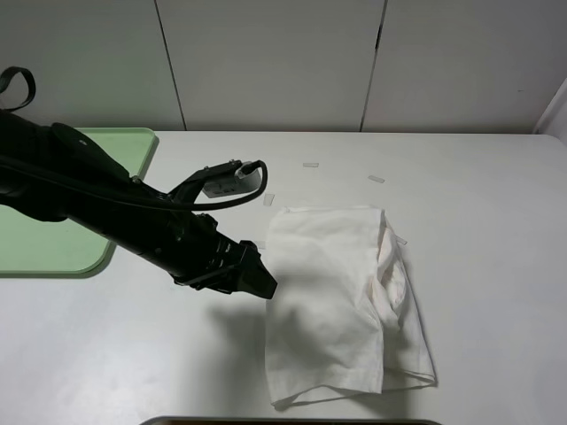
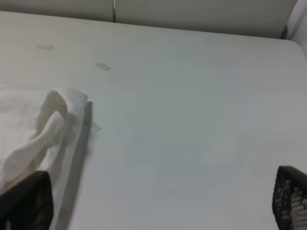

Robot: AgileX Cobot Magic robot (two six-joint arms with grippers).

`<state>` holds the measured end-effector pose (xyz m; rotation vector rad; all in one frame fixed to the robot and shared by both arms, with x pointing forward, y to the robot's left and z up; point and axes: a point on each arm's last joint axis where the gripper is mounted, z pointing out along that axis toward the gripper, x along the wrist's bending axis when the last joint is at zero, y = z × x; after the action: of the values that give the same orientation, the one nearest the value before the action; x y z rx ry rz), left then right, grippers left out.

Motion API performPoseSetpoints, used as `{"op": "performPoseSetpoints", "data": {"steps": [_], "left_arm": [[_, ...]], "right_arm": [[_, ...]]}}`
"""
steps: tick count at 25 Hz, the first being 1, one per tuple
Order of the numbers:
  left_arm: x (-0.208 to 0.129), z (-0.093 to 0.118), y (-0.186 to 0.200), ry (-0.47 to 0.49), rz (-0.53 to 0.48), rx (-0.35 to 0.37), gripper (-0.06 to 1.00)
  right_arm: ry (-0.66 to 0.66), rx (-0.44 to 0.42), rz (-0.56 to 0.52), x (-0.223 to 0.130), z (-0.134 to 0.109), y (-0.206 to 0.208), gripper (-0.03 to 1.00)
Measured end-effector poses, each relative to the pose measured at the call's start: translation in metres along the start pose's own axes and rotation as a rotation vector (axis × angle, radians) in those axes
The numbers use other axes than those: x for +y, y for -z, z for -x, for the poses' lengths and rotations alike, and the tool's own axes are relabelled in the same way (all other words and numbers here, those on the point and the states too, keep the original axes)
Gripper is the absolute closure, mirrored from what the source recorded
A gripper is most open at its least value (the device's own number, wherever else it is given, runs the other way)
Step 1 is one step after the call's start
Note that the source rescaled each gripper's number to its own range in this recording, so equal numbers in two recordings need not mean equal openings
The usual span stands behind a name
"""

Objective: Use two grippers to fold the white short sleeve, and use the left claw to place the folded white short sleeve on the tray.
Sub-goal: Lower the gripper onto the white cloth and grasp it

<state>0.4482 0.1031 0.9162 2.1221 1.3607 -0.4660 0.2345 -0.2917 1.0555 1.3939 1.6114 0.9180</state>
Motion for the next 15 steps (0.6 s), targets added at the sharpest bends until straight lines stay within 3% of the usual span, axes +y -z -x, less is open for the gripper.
{"op": "performPoseSetpoints", "data": {"steps": [3,10,15], "left_arm": [[-0.001,-0.006,-0.001,0.006,0.041,0.026,0.27],[0.005,-0.022,-0.030,0.055,0.064,-0.002,0.27],[0.011,-0.027,-0.041,0.032,0.075,-0.004,0.26]], "right_arm": [[0.000,0.000,0.000,0.000,0.000,0.000,-0.03],[0.000,0.000,0.000,0.000,0.000,0.000,-0.03],[0.000,0.000,0.000,0.000,0.000,0.000,-0.03]]}}
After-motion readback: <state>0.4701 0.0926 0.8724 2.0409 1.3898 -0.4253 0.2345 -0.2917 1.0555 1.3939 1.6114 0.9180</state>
